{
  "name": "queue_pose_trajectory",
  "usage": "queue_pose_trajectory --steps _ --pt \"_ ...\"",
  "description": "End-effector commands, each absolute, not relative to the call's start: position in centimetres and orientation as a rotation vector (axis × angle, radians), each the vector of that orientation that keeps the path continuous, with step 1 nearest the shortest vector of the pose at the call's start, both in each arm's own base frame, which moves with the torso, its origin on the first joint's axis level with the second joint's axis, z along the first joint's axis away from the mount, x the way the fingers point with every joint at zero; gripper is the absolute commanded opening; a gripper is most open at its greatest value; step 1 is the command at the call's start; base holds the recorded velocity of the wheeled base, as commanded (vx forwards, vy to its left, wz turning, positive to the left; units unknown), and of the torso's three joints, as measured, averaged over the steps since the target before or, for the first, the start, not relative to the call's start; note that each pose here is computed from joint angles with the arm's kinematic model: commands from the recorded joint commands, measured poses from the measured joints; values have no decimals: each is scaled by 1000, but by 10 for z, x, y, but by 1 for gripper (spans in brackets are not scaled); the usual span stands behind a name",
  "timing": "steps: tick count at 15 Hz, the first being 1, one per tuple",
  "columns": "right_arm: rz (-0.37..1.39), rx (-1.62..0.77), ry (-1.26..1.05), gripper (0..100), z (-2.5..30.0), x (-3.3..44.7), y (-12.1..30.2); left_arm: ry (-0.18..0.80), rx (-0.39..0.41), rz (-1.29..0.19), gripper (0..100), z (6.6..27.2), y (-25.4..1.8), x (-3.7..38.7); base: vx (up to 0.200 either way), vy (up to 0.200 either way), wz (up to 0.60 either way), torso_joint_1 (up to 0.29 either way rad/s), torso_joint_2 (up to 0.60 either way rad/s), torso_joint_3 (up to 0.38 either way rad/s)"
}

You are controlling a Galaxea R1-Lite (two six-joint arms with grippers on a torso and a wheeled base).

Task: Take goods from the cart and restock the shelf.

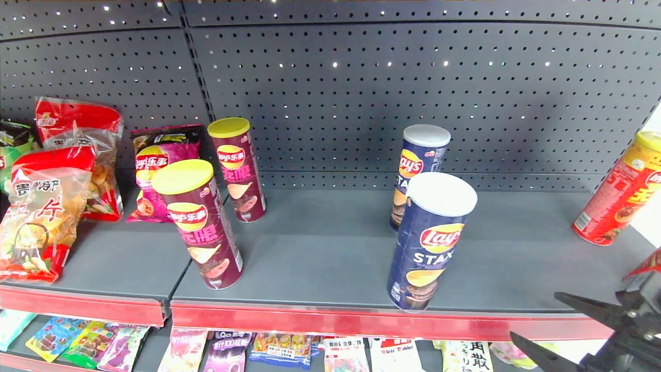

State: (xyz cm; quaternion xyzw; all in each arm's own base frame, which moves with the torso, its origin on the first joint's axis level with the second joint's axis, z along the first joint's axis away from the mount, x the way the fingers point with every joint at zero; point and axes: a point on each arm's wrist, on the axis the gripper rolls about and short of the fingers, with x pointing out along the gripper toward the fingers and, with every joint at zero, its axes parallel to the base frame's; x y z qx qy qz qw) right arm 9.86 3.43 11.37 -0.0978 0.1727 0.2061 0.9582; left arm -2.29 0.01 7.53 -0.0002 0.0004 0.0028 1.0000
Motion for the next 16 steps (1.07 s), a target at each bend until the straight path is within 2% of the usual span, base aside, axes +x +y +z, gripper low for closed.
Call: queue_pose_trajectory --steps 1,7,11,16 --pt "232 -164 193 100 118 55 9 2 0 6 100 75 0 -23 0 0 0 0 0 0" --pt "140 -158 21 100 101 -8 1 2 0 6 100 75 0 -23 0 0 0 0 0 0" --pt "-5 -155 39 100 102 -21 2 2 0 6 100 75 0 -23 0 0 0 0 0 0" --pt "-67 -123 60 100 86 -18 1 2 -2 6 100 75 0 -23 0 0 0 0 0 0"
